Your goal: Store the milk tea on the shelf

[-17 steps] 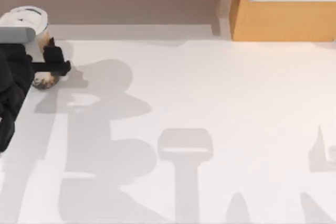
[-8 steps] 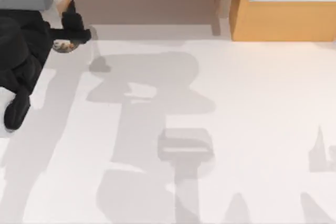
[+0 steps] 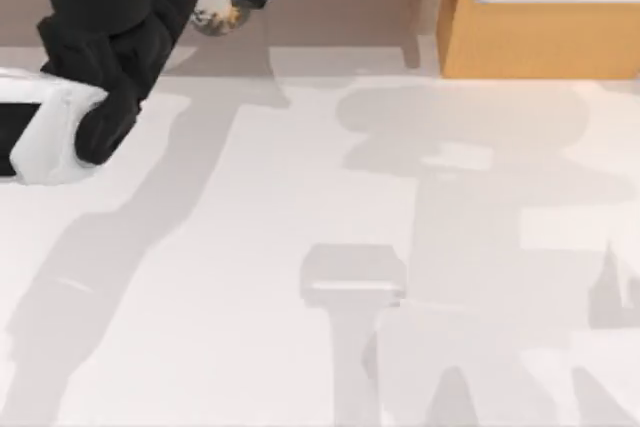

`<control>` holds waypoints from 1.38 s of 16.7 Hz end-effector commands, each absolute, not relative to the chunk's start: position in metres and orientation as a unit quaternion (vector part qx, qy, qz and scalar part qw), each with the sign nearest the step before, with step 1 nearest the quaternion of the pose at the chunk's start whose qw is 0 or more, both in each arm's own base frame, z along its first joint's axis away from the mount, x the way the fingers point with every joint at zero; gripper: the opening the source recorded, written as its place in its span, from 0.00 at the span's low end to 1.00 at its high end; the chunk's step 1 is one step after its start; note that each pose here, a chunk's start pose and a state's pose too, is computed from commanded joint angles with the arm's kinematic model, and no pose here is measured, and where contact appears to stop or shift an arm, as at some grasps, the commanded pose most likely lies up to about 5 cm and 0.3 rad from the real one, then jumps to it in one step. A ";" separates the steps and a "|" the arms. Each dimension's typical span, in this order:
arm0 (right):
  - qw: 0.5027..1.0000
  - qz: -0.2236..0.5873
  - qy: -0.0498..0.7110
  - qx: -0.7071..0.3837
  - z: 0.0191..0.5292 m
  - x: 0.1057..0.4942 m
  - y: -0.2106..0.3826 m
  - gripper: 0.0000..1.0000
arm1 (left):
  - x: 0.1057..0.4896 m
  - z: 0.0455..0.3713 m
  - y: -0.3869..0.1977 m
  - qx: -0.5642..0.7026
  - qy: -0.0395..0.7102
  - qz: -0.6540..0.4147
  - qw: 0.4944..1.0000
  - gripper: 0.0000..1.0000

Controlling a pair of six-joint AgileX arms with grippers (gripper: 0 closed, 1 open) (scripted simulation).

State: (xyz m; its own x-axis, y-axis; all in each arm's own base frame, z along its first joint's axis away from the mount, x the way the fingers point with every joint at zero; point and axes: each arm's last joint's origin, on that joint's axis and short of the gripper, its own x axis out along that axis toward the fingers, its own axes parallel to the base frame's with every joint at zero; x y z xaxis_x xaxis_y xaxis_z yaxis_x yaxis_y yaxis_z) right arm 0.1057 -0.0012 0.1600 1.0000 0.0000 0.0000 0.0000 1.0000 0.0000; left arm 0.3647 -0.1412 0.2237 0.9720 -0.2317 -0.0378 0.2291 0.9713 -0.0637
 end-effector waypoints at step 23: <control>1.000 0.000 0.000 0.000 0.160 0.106 -0.001 1.00 | 0.421 0.300 -0.187 -0.002 0.099 -0.016 0.995 0.00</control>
